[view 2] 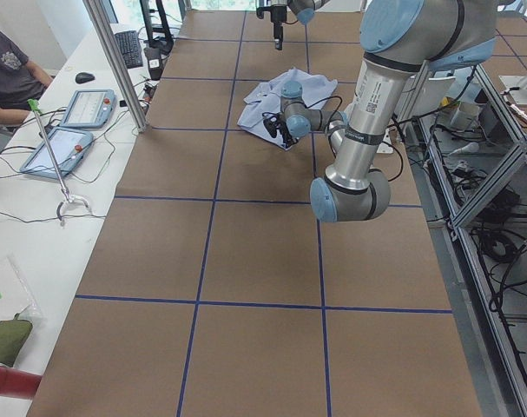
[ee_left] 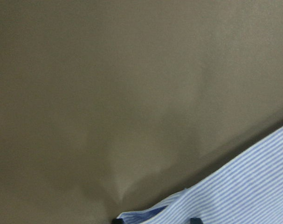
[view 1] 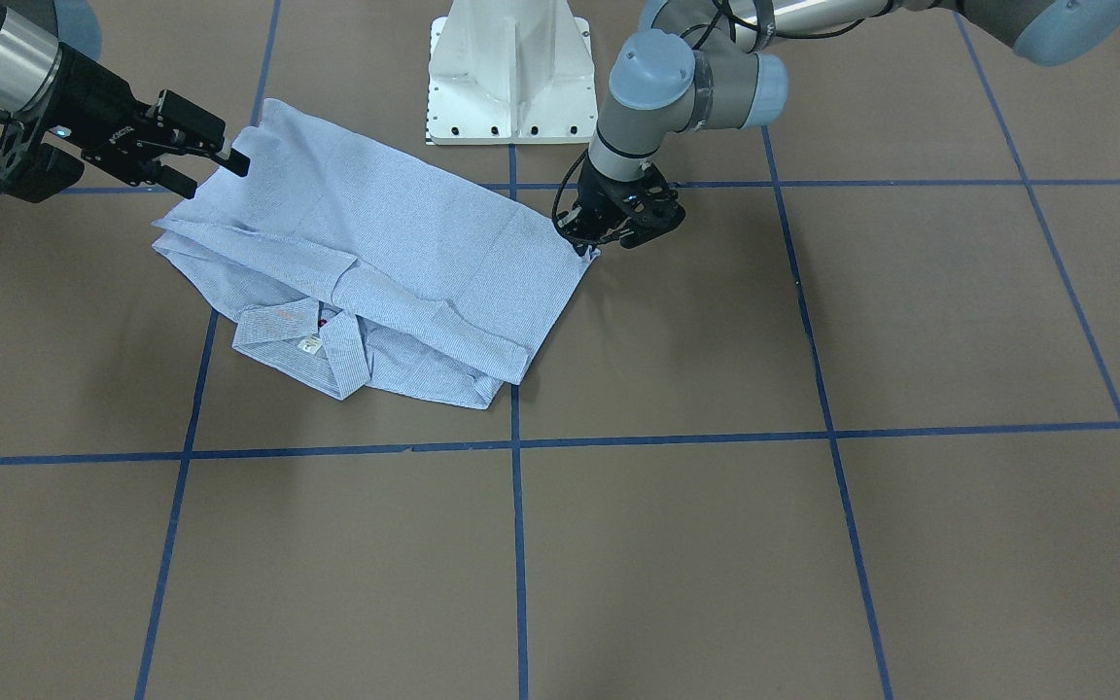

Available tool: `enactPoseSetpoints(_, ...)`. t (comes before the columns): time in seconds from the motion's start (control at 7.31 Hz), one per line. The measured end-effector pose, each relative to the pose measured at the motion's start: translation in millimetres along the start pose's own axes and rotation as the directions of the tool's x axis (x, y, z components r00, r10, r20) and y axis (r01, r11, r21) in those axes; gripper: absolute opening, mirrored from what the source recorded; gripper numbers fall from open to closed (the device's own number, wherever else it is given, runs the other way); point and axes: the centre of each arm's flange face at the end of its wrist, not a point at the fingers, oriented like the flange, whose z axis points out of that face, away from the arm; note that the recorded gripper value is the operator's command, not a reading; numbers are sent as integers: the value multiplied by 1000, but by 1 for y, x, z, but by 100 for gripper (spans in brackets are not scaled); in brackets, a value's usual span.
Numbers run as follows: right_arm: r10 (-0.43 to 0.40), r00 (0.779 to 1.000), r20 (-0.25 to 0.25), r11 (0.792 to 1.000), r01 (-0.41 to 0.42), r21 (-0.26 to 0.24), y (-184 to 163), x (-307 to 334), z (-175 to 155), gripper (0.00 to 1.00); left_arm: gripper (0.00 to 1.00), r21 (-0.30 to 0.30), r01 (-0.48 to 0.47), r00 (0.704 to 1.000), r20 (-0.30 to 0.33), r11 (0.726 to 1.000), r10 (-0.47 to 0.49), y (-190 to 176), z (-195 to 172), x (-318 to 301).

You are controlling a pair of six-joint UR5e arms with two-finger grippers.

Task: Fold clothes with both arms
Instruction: 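Drag the shirt corner with the left gripper away from the robot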

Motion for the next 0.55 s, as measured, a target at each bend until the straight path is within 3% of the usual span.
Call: enactPoseSetpoints(0.55, 2, 1000, -2, 1000, -2, 3, -1, 1, 0, 100, 0, 15, 15, 999, -38, 1000, -14, -12, -25, 12)
